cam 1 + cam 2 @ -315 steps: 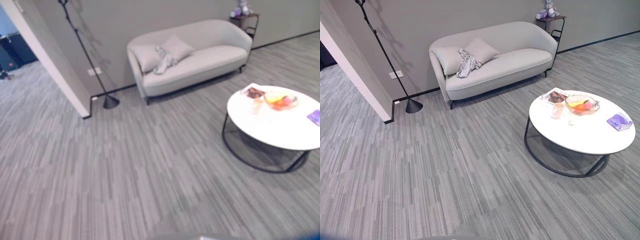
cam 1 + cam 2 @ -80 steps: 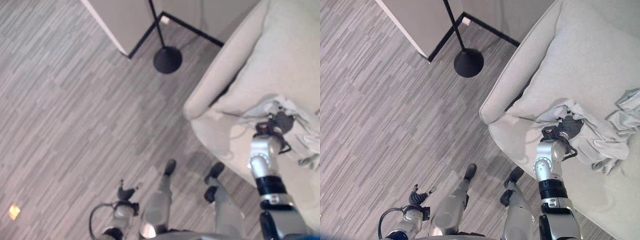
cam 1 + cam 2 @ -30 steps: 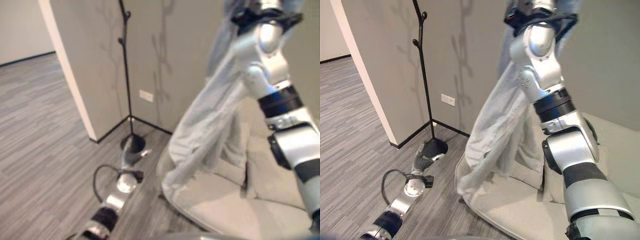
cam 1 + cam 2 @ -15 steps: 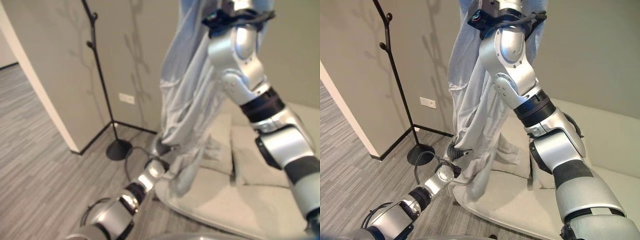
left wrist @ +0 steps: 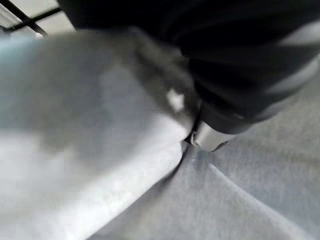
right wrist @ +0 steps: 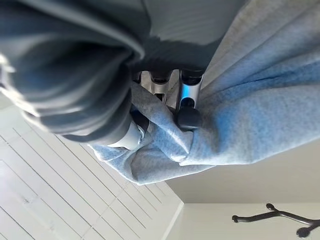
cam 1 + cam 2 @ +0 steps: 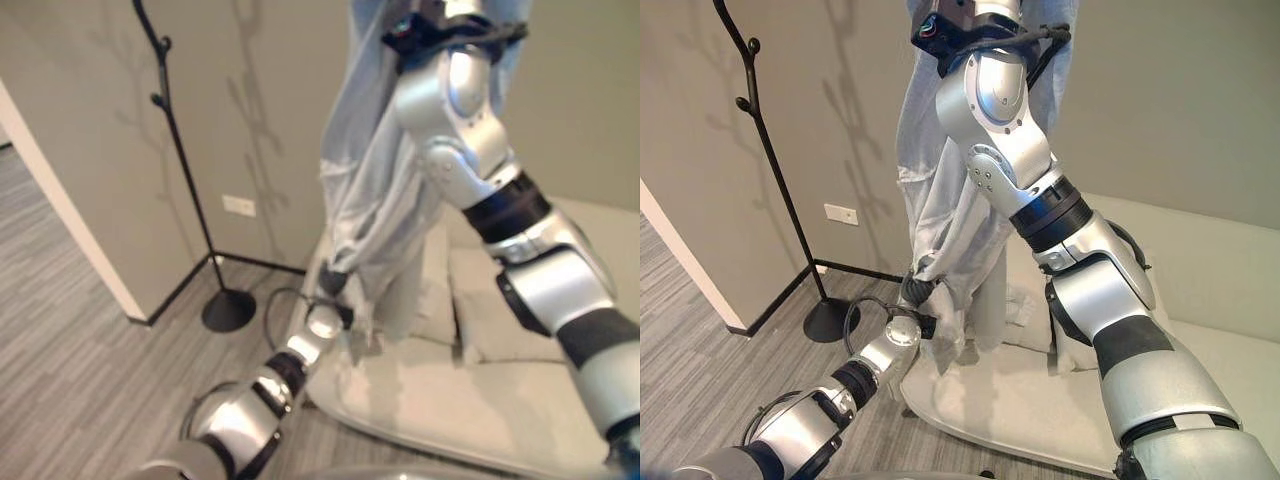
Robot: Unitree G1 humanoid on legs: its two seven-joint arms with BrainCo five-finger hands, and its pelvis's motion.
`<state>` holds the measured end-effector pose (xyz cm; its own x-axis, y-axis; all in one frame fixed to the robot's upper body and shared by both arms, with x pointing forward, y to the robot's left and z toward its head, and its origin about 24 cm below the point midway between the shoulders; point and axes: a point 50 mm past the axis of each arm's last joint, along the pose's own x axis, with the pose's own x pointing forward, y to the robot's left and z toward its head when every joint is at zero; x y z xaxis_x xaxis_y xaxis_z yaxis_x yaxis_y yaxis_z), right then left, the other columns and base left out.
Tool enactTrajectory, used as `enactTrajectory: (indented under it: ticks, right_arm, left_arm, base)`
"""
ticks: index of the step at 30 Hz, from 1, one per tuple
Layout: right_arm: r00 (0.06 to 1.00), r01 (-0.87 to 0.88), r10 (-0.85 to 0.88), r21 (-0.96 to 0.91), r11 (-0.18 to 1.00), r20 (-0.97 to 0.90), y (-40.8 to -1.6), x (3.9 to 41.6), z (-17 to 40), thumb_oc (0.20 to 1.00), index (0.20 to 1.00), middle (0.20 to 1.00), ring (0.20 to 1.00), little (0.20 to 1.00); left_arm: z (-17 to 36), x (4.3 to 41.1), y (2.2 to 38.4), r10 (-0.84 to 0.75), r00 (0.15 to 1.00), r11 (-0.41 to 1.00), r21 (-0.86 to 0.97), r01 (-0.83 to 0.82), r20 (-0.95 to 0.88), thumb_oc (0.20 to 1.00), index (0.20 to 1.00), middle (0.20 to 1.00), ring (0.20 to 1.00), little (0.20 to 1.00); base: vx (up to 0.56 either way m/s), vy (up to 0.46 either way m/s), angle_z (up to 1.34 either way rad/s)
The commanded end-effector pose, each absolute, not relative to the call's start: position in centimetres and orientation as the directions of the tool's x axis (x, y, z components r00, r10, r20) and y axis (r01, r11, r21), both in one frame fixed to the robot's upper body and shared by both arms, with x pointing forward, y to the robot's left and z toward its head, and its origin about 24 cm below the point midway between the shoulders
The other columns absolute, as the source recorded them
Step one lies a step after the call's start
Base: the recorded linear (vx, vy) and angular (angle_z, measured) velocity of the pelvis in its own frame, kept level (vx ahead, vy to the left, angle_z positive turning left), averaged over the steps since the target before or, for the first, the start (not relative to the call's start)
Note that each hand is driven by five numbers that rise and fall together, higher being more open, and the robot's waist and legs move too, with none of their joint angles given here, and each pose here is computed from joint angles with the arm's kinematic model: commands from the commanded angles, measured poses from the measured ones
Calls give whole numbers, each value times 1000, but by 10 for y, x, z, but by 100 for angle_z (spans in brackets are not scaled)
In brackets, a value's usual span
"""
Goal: Hang the clothes on the sofa on the clothes rack.
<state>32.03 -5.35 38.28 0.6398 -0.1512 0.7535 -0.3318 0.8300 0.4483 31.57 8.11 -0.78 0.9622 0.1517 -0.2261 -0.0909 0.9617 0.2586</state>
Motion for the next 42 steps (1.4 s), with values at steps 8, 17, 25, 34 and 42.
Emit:
enactTrajectory:
  ticks: [8, 17, 25, 34, 42]
  right_arm:
    - [390, -323, -323, 457, 828, 862, -90, 290, 462, 200, 200, 200, 200, 200]
    - [228, -170, -335, 376, 911, 914, -153, 270, 398, 200, 200, 200, 200, 200]
    - [452, -28, -364, 421, 907, 814, -180, 248, 259, 200, 200, 200, 200, 200]
    - [774, 16, -239, 359, 933, 586, -172, 225, 158, 200, 200, 200, 200, 200]
    - [805, 81, -230, 283, 956, 547, -180, 228, 144, 200, 200, 200, 200, 200]
  left_arm:
    - [84, 342, 169, 514, 816, 806, 177, -565, 263, 200, 200, 200, 200, 200]
    - [154, 276, 279, 567, 419, 424, 185, -887, 709, 200, 200, 200, 200, 200]
    - [161, 225, 288, 435, 371, 332, 237, -913, 820, 200, 200, 200, 200, 200]
    - [104, 208, 257, 394, 615, 497, 404, -768, 683, 200, 200, 200, 200, 200]
    - [97, 209, 240, 387, 649, 618, 338, -710, 655, 200, 200, 200, 200, 200]
  base:
    - [-11, 7, 2]
    - [-44, 60, 2]
    - [-77, 73, 0]
    - [10, -25, -12]
    - [-54, 19, 14]
